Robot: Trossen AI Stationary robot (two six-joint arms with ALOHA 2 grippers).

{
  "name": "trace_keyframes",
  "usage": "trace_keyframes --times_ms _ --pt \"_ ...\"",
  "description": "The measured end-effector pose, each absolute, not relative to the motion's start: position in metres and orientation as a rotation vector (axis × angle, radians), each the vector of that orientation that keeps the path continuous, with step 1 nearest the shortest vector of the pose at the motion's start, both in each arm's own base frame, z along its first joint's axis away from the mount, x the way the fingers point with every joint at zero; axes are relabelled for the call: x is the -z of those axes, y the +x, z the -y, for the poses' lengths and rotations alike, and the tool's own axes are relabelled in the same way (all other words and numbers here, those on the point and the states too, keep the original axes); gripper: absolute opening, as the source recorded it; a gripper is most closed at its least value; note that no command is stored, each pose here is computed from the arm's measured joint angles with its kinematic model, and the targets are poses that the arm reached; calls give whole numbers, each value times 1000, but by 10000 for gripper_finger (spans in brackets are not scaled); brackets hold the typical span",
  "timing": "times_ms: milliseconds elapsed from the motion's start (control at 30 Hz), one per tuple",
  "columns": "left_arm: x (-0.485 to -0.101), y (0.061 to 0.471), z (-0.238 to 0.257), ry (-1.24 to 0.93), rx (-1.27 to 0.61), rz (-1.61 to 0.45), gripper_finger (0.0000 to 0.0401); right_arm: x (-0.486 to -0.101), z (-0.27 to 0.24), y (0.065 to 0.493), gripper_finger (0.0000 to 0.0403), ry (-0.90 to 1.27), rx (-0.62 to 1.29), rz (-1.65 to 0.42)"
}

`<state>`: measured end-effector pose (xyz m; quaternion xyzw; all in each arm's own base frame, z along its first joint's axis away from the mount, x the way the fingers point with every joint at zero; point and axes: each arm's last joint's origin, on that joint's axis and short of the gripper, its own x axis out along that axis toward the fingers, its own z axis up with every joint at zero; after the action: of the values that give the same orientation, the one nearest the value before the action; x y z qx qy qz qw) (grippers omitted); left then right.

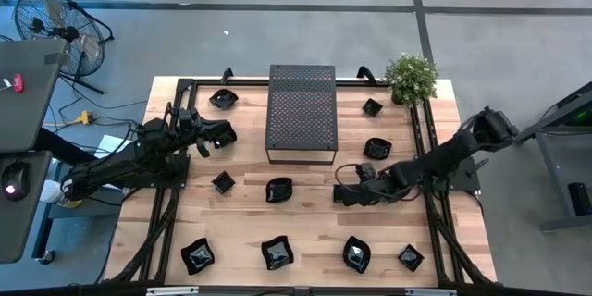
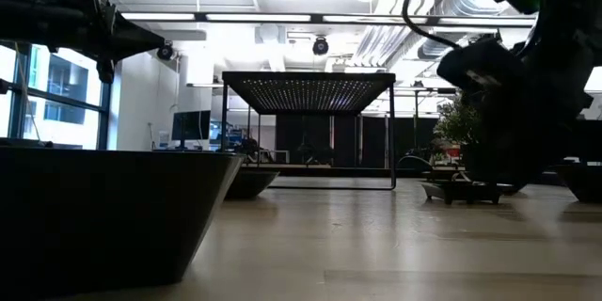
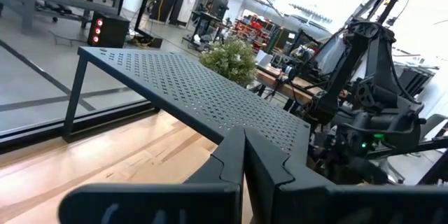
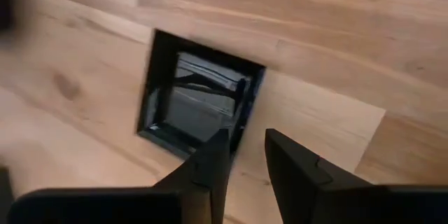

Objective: Pick & Place Mini shaped plates
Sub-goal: Put the square plate on the shelf

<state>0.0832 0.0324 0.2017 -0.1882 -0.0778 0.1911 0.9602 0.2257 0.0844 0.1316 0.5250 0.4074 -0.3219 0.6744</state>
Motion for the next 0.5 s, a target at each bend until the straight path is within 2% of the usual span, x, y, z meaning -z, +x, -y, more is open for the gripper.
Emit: trace_keyframes --times_ms 333,500 --pt "-202 83 -32 -381 -391 158 1 -130 -85 229 9 1184 720 -894" --pt "-202 83 -33 -381 -395 158 1 -137 -84 227 5 1195 699 -879"
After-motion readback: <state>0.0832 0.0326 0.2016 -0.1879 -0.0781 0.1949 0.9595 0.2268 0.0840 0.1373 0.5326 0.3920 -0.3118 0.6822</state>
